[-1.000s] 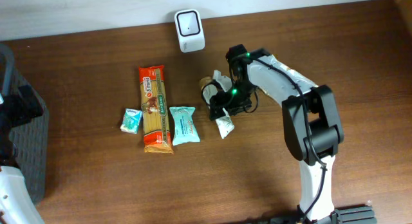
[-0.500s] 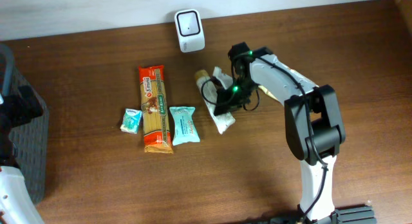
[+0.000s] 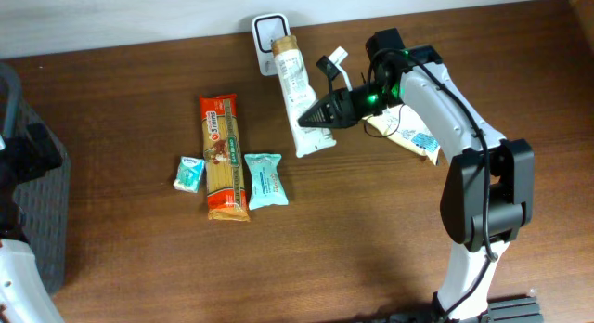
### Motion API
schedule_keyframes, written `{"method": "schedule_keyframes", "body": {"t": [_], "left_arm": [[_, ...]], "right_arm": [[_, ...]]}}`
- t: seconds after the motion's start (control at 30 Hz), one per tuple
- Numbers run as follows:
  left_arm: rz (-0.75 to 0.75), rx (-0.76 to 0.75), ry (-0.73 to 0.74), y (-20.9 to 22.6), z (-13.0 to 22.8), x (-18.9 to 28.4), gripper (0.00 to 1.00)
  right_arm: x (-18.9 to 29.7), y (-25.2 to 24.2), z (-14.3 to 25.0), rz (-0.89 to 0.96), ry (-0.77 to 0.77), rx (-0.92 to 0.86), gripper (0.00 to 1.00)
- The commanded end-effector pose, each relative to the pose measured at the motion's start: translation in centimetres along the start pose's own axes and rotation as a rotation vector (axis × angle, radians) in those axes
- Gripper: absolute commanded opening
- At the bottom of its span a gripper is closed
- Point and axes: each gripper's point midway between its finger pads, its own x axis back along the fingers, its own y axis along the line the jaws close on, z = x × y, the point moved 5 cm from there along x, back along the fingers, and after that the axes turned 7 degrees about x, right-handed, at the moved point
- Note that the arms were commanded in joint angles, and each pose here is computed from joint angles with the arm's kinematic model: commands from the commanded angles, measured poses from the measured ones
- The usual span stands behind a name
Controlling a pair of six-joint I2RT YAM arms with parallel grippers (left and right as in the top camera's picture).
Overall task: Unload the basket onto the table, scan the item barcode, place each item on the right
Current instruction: 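Raise the white tube up to the scanner window, then carry the white tube right and set it beside the white bag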
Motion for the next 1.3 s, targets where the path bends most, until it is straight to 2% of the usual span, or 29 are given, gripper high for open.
{"method": "schedule_keyframes", "body": {"t": [0.0, 0.23, 0.3, 0.33, 0.4, 0.47, 0.63, 0.77, 0.87, 1.0, 1.1, 1.27], "left_arm": [[-0.003, -0.013, -0.025, 0.1, -0.6, 0.6, 0.99], [-0.003, -0.013, -0.025, 0.1, -0.6, 0.6, 0.99], [-0.003, -0.014, -0.025, 0.1, -0.6, 0.6, 0.99], [-0.003, -0.013, -0.025, 0.1, -0.6, 0.6, 0.99], [-0.003, -0.013, -0.025, 0.1, -0.6, 0.6, 0.99], [-0.003, -0.013, -0.025, 0.1, -0.6, 0.6, 0.99], [-0.003, -0.013, -0.025, 0.1, -0.6, 0.6, 0.99], [-0.003, -0.013, -0.025, 0.1, -0.6, 0.6, 0.99], [-0.003, -0.013, -0.025, 0.1, -0.6, 0.6, 0.99], [-0.003, -0.013, -0.025, 0.1, -0.6, 0.6, 0.99], [-0.003, -0.013, -0.025, 0.1, -0.6, 0.6, 0.99], [-0.003, -0.013, -0.025, 0.1, -0.6, 0.6, 0.99]], "right_arm": [[1.2, 3.7, -2.3, -0.085, -0.083, 0.127, 0.04], [1.9, 6.0, -2.6, -0.041, -0.076, 0.179, 0.04], [2.2, 6.5, -2.6, 0.030, -0.050, 0.158, 0.04], [2.4, 5.7, -2.4, 0.160, -0.004, 0.087, 0.04], [2.7, 3.6, -2.5, 0.548, 0.095, -0.048, 0.04], [3.1, 3.2, -3.5, 0.814, 0.124, -0.033, 0.04], [3.7, 1.6, -7.8, 1.457, 0.107, 0.204, 0.04], [2.4, -4.4, -10.9, 1.775, 0.134, 0.413, 0.04], [1.2, -9.1, -12.9, 1.907, 0.154, 0.575, 0.04], [-1.4, -15.4, -12.5, 1.944, 0.329, 0.788, 0.04], [-2.9, -17.7, -11.7, 1.957, 0.401, 0.854, 0.04], [-2.8, -17.9, -11.4, 1.964, 0.420, 0.846, 0.04]]}}
